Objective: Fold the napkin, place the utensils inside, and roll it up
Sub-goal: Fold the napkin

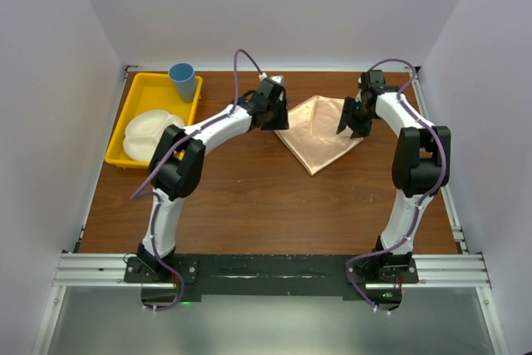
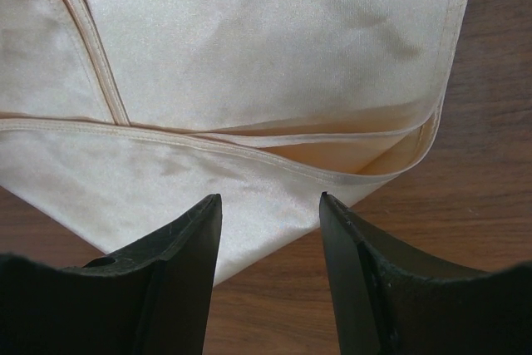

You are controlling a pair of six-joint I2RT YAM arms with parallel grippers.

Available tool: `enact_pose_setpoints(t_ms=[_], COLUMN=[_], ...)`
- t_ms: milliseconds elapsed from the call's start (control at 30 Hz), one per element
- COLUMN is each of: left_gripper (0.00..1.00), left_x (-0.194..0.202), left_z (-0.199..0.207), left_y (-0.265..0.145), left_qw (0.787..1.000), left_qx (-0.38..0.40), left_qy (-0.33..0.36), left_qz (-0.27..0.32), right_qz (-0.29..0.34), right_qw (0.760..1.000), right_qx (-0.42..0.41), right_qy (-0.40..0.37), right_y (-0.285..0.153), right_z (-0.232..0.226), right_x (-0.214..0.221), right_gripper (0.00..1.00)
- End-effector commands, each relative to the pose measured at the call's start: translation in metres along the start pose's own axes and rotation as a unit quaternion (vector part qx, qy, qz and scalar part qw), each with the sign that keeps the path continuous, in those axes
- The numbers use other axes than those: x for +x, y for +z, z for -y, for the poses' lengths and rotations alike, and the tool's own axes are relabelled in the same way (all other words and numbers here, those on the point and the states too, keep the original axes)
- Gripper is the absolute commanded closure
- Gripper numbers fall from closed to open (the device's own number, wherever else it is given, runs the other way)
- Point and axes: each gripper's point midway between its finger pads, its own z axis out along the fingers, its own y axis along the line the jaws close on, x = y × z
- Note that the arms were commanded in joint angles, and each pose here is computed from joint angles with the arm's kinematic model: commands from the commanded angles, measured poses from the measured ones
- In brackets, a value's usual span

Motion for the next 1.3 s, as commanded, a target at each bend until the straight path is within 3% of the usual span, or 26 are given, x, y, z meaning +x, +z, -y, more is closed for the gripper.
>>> enact_pose_setpoints(t_ms=[0,267,600,767,867,967,1200,1233,1267], left_gripper=[0.54,0.61,0.59,0.69,0.82,0.88,0.78,0.8,0.91], left_x=[-0.001,-0.003,0.005,0.0,-0.003,-0.005,-0.005,-0.004,-0.003], left_z=[-0.012,-0.014,-0.013,-0.01,-0.006,-0.002,-0.003,-0.004,-0.004], left_y=[0.008,0.022,0.018,0.022,0.021,0.023,0.023,0.024,0.025], left_qw=[0.997,0.994,0.992,0.993,0.994,0.995,0.995,0.995,0.995], left_qx=[-0.068,-0.099,-0.12,-0.116,-0.109,-0.098,-0.096,-0.097,-0.096], left_qy=[-0.035,-0.049,-0.04,-0.034,-0.031,-0.024,-0.014,-0.013,-0.012], left_qz=[0.002,-0.007,-0.002,0.004,0.007,0.007,0.006,0.004,0.003], right_qz=[0.038,0.034,0.03,0.029,0.029,0.027,0.028,0.028,0.029], right_qw=[0.999,0.999,0.999,0.999,0.999,0.999,0.999,0.999,0.999], right_qx=[-0.021,-0.023,-0.027,-0.026,-0.027,-0.028,-0.028,-0.028,-0.027], right_qy=[-0.008,-0.007,-0.003,-0.007,-0.006,-0.006,-0.006,-0.007,-0.006], right_y=[-0.029,-0.027,-0.021,-0.021,-0.021,-0.021,-0.022,-0.022,-0.023], right_z=[-0.015,-0.015,-0.016,-0.017,-0.017,-0.018,-0.017,-0.017,-0.017], right_x=[-0.018,-0.017,-0.017,-0.017,-0.017,-0.016,-0.017,-0.017,-0.017], right_gripper=[0.45,0.45,0.46,0.46,0.46,0.46,0.47,0.47,0.47])
